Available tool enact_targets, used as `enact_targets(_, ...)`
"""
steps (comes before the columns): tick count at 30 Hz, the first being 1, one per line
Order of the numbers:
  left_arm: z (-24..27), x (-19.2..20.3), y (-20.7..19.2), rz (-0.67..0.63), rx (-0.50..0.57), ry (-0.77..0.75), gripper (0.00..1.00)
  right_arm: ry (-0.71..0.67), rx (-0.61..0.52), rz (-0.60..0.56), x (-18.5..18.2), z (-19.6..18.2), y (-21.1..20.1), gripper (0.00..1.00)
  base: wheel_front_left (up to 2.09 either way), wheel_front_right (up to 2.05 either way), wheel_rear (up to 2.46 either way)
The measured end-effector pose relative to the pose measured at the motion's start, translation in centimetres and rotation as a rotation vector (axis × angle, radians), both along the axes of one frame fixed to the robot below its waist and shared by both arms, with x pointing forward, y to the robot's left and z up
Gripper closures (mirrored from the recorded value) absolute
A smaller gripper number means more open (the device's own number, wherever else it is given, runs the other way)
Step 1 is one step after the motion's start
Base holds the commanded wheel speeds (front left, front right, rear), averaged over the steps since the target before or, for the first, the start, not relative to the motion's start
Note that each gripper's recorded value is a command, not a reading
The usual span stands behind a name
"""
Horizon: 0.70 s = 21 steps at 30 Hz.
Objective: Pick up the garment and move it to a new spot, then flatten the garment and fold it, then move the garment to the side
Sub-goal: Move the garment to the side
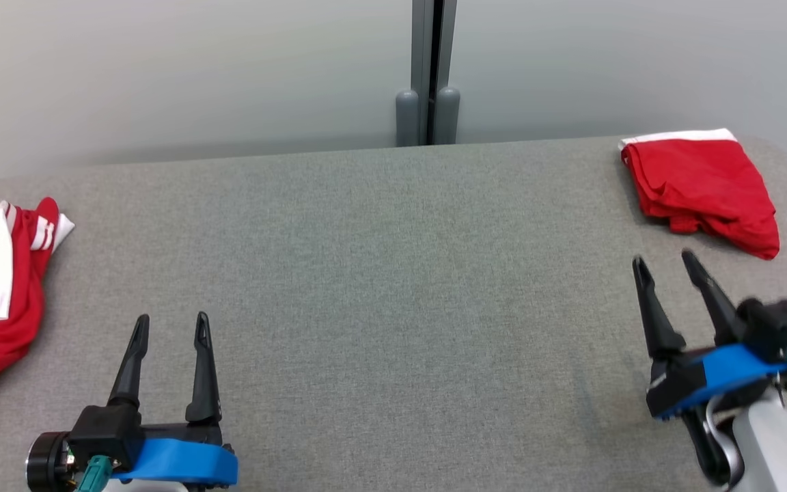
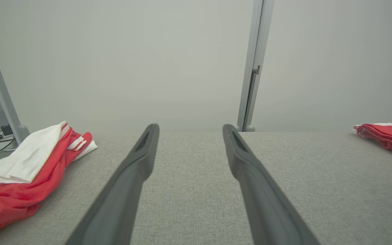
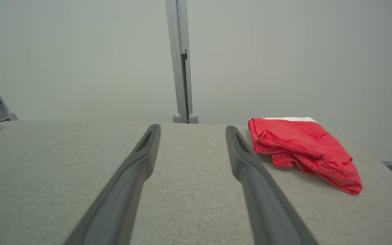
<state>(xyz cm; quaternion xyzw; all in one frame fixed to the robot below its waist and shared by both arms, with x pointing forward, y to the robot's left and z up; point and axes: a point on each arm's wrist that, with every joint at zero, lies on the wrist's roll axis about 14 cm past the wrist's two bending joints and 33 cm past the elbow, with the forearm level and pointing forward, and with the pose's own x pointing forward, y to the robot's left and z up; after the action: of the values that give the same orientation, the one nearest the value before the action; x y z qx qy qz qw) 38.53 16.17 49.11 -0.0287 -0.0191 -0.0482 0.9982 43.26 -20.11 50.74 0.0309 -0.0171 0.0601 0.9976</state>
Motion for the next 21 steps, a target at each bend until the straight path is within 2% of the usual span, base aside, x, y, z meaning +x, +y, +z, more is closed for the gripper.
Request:
enact_targets(9, -0.3, -1.3, 0.7, 0.021, -0.003, 0.012, 0.00, 0.019, 0.082, -0.049, -4.1, -1.6, 0.5, 0.00, 0.00, 0.00, 0.00)
enact_targets(21, -0.5, -2.4, 2.1, 0.060, 0.004, 0.019, 0.00, 0.034, 0.102, -0.048, -6.2, -2.0, 2.3, 0.00, 0.00, 0.00, 0.00)
